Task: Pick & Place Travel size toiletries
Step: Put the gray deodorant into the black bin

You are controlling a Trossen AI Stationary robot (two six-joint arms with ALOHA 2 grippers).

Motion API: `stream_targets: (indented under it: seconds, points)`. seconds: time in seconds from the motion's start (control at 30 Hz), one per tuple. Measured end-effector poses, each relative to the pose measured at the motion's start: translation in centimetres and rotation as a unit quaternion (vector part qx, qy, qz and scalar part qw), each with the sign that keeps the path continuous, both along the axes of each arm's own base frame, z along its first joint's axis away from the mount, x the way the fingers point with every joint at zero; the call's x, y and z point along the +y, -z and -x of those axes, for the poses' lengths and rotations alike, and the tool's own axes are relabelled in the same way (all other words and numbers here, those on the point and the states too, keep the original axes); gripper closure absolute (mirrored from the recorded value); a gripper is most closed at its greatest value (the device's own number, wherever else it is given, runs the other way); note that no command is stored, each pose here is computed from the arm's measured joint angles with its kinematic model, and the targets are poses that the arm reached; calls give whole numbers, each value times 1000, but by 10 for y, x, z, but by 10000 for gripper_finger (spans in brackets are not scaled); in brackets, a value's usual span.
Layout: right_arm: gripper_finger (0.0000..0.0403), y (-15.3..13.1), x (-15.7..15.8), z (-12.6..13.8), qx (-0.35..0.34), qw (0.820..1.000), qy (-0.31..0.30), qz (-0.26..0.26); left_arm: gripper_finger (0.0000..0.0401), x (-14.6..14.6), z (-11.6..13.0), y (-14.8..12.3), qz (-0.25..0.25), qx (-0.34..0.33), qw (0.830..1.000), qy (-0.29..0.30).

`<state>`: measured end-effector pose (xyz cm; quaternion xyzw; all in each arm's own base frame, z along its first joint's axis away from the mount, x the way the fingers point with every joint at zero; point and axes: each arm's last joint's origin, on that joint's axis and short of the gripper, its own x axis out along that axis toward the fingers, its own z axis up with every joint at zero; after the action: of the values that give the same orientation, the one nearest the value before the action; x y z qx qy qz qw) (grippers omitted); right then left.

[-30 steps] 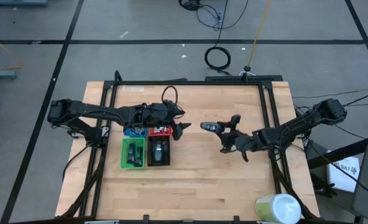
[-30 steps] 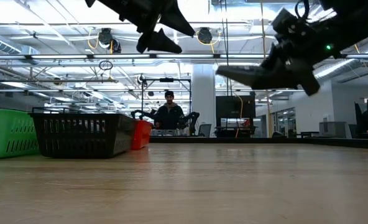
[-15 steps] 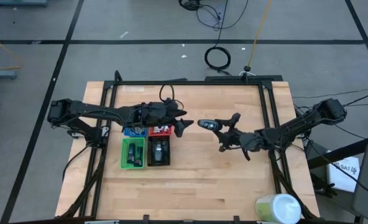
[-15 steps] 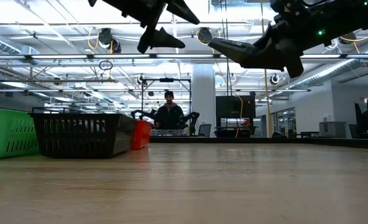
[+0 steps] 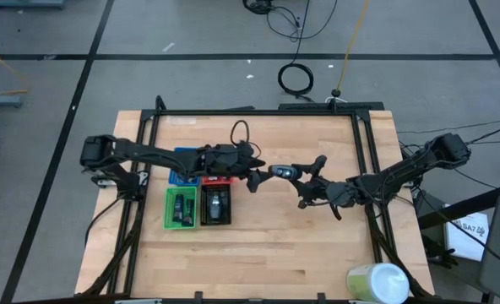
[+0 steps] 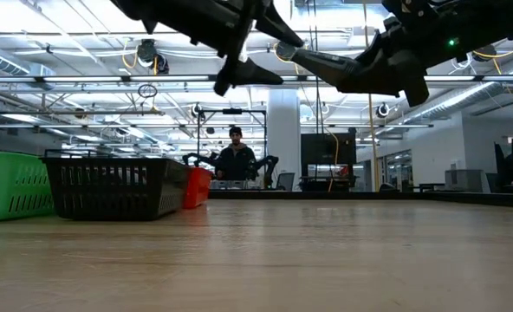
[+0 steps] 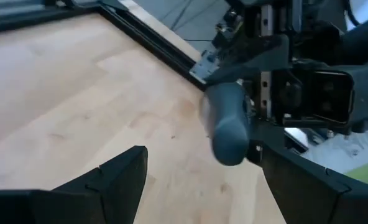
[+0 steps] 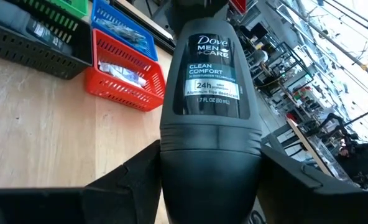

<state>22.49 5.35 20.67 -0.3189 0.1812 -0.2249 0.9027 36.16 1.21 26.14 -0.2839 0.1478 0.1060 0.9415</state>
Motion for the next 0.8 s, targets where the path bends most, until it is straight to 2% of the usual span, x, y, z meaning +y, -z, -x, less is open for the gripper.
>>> stream_targets:
  seconds: [0.37, 0.57, 0.8]
  points:
    - [200, 0, 0, 0, -1, 1000, 0, -1, 93, 4, -23, 17, 33, -68, 997, 19]
    - [200, 0, 0, 0, -1, 1000, -1, -3, 93, 3, -31, 28, 52, -78, 995, 26]
    - [200, 0, 0, 0, -2, 1000, -1, -5, 93, 4, -34, 28, 42, -99, 994, 29]
